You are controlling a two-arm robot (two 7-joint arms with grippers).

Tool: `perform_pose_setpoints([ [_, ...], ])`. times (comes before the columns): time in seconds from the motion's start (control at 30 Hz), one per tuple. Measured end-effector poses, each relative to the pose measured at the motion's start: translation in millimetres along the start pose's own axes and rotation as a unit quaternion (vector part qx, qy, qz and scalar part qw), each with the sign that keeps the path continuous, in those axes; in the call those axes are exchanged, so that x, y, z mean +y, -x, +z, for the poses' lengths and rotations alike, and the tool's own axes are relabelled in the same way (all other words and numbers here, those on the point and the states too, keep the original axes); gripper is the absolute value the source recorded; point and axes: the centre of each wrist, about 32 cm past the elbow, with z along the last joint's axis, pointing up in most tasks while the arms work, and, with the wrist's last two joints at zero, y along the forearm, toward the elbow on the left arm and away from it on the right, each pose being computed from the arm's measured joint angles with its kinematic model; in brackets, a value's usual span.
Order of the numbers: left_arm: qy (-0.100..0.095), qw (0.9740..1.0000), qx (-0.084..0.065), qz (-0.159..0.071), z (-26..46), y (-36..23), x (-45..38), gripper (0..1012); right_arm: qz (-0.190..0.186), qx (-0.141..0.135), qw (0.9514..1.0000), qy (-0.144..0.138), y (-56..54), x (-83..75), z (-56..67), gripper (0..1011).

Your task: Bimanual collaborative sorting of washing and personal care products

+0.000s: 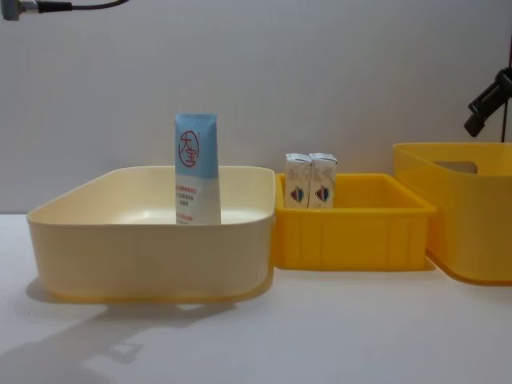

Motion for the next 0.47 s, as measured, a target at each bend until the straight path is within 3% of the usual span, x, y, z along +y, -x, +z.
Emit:
perform_pose_setpoints([
  [0.47, 0.0, 1.0, 0.0, 0.0, 0.0, 0.0, 0.0, 1003, 0.001, 0.003, 1.0, 0.002, -1.4, -1.4, -0.1, 1001],
])
